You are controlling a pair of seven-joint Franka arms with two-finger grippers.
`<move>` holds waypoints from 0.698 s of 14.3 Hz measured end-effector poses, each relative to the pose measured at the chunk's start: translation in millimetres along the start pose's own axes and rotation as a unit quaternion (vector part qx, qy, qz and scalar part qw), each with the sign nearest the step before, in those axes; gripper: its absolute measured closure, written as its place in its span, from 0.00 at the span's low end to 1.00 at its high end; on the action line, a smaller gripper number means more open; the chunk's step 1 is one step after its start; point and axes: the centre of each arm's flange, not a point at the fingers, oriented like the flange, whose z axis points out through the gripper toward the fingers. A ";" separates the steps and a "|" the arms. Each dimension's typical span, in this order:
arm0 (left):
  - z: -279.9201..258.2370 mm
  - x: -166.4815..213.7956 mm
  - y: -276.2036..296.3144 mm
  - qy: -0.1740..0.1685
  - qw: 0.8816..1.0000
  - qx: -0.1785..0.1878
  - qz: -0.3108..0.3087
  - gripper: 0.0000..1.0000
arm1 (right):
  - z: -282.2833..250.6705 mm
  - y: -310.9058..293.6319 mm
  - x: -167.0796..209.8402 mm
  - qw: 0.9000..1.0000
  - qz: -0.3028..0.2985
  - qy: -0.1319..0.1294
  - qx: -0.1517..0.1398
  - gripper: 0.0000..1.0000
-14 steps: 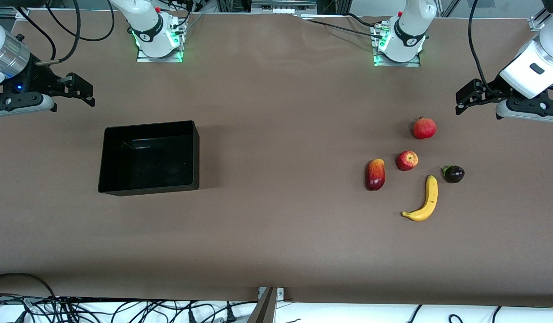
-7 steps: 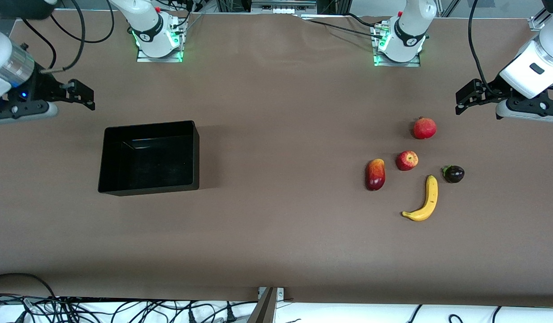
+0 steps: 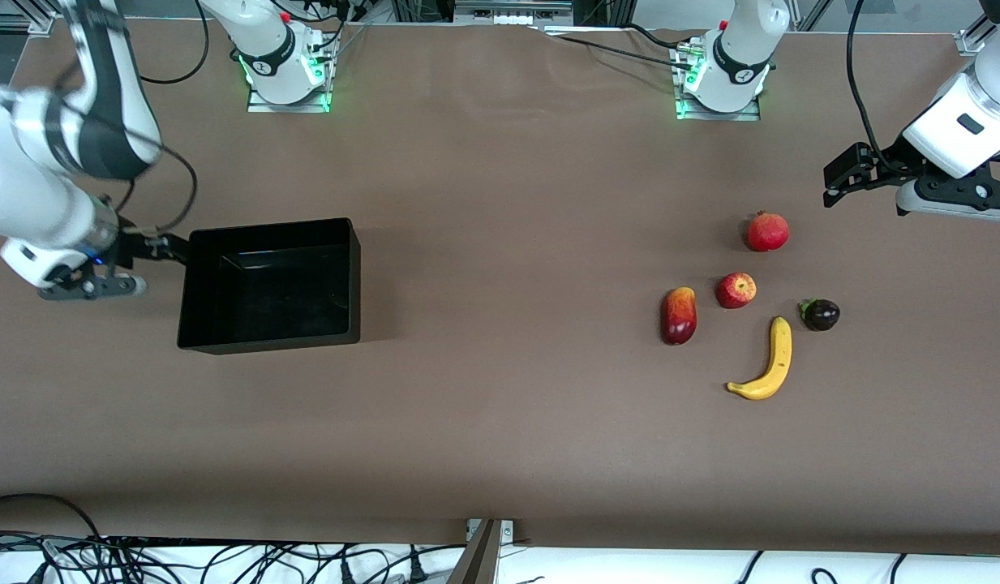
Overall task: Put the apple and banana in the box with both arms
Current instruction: 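Reach the right gripper down to the rim of the black box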
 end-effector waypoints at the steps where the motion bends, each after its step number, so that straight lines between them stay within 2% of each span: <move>1: 0.0 0.0 -0.8 0.000 1.000 0.000 -0.001 0.00 | 26.0 3.8 2.6 1.000 0.003 0.001 -0.002 0.00; 5: 0.0 -0.1 -3.2 0.000 1.000 0.000 -0.003 0.00 | 93.3 4.9 4.8 1.000 0.004 -0.011 -0.007 0.04; 10: 0.0 -0.1 -2.8 0.000 1.000 0.000 -0.002 0.00 | 110.9 4.2 6.1 1.000 0.005 -0.017 -0.005 0.60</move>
